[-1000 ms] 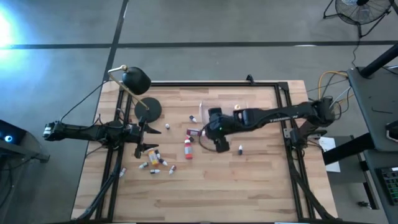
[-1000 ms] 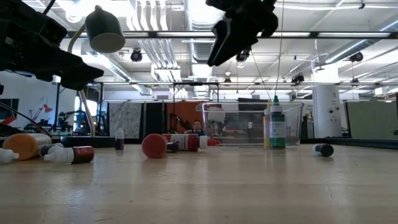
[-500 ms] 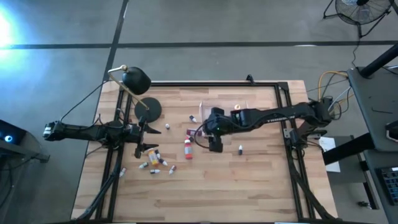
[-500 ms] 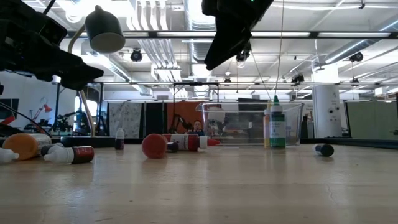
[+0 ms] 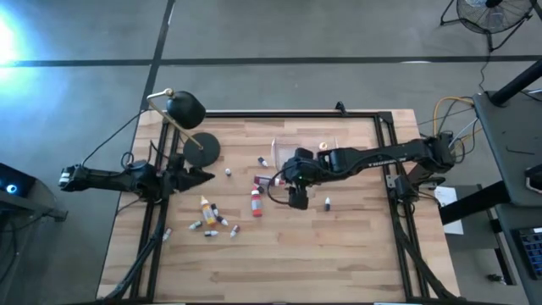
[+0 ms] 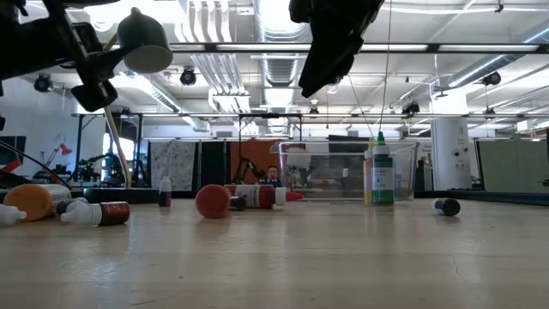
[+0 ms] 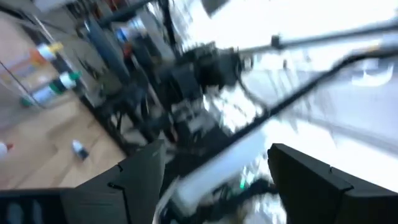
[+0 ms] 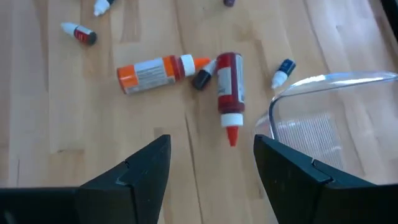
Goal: Pick & Place food coloring
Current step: Put the large yellow food coloring bottle into the transparent bin
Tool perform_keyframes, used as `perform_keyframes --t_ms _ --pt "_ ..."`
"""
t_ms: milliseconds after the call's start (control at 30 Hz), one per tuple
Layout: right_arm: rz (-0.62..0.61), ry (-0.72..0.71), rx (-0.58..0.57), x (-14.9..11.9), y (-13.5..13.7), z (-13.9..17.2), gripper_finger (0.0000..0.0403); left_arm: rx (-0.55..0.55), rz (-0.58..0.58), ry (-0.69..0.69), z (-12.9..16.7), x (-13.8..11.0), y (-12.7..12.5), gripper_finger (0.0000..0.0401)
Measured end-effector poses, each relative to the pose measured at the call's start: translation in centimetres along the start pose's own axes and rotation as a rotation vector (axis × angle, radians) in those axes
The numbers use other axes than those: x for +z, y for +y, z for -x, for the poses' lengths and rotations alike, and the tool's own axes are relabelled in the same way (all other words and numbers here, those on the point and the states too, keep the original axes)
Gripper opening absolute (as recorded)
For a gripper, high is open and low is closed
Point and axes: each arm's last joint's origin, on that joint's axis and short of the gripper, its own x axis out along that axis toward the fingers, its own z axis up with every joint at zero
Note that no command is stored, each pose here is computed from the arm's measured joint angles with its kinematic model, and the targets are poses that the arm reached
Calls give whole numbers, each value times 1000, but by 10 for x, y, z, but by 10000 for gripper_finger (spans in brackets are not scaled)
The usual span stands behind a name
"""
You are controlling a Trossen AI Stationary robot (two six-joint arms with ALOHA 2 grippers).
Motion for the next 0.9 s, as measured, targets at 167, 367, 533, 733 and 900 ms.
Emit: perform_keyframes --t_ms 167,367,533,733,900 --pt "5 -7 -50 0 -2 0 224 16 65 -171 0 8 -4 257" --pt "27 -7 -49 0 -2 0 224 57 29 -414 2 20 -13 257" --pt "29 -6 -50 0 -3 -1 224 88 58 -506 4 23 -13 257" --pt "30 -6 -50 0 -2 -1 224 69 99 -516 4 24 -13 257" --pt "48 -5 -50 0 -2 -1 224 55 186 -490 1 23 -13 257"
